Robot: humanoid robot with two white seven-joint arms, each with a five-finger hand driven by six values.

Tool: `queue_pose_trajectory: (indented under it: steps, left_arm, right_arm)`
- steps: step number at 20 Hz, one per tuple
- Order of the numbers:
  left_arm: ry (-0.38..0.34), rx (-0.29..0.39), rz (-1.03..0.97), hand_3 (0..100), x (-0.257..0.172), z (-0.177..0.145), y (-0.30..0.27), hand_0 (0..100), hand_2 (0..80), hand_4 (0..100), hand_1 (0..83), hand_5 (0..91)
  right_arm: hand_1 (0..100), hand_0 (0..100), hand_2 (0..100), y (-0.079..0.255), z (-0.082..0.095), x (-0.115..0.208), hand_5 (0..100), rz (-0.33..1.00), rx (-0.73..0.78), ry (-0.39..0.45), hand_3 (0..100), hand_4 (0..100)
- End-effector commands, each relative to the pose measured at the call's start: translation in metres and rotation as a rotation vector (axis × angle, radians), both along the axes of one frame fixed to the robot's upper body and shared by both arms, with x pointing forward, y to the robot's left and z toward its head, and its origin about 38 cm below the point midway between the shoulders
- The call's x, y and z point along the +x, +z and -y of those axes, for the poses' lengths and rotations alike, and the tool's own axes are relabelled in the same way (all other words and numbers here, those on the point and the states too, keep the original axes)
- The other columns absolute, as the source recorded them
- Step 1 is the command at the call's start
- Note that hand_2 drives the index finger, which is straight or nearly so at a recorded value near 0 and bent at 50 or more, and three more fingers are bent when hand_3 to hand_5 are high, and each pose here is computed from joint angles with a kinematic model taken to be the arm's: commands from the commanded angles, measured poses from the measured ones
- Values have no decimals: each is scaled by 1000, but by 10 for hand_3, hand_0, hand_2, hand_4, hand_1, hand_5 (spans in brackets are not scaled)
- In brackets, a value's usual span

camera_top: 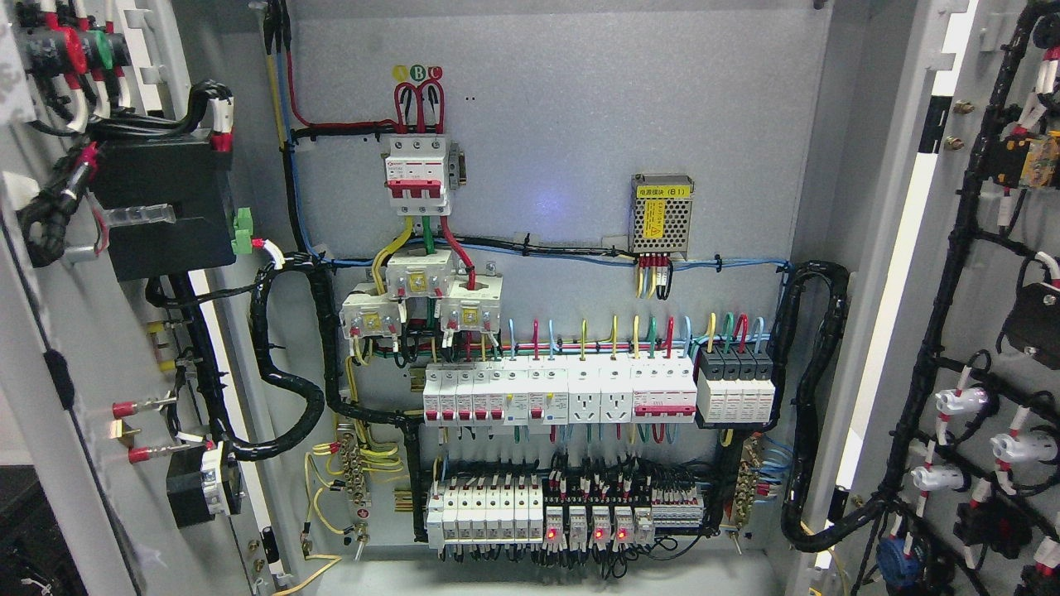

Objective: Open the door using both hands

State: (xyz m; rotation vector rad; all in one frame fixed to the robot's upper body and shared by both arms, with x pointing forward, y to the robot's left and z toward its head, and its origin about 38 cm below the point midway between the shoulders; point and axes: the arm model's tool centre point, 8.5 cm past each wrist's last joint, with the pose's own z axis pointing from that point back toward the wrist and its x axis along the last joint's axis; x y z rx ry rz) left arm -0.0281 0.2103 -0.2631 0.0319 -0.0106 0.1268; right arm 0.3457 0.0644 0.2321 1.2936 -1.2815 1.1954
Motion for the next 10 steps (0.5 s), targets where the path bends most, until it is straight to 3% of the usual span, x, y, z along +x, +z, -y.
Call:
queue_pose_trajectory:
  steps: [1,10]
  left_arm:
    - [-34,-3,-2,0,0,1,0,0,0,0,0,0]
    - [-34,-3,-2,0,0,1,0,0,0,0,0,0]
  right_arm:
    - [0,191,0,-5,-15,-5,0,-14,-15,29,0,0]
    - [0,191,0,-2,-23,-8,0,9,-37,56,0,0]
